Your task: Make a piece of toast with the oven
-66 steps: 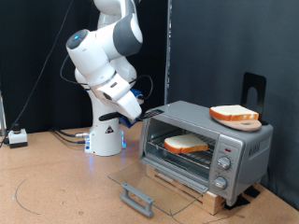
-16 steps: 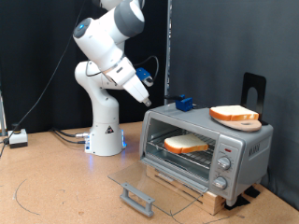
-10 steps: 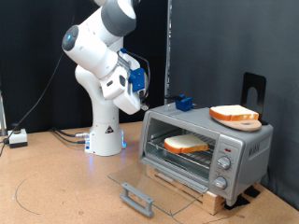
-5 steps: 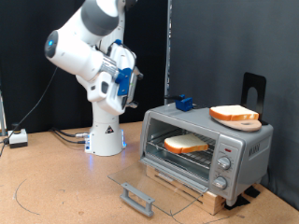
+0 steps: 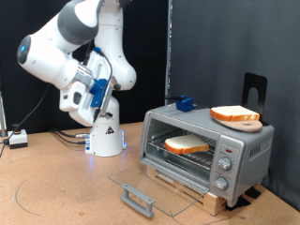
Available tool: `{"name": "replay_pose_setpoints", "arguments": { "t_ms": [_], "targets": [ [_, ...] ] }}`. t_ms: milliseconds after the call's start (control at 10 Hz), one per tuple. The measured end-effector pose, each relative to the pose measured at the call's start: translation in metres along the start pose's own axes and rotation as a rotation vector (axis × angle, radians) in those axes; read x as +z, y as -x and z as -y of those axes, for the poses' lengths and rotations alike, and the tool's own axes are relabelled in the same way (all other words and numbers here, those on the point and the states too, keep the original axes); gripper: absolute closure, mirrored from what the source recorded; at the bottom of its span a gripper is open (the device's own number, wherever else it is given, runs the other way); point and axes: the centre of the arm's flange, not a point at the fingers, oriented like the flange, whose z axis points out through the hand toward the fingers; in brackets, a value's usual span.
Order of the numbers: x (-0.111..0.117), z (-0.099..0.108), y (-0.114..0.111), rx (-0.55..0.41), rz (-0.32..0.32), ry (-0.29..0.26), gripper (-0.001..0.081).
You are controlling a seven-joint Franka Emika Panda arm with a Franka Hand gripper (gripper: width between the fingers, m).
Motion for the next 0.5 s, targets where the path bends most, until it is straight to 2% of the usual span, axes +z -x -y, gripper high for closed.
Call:
{"name": "replay_pose_setpoints", "arguments": {
  "t_ms": [200,300,400,500],
  "targets": [
    [-0.003,-0.005,-0.004,-0.006,0.0,-0.008,-0.0003],
    [0.001,-0.004,-0.003,-0.018,0.017,-0.039,-0.0003],
    [0.005,-0.011,-0.008,-0.034,-0.004,-0.063,-0.0003],
    [0.012,-0.024,-0.015,-0.023,-0.04,-0.063,-0.0003]
  ]
}}
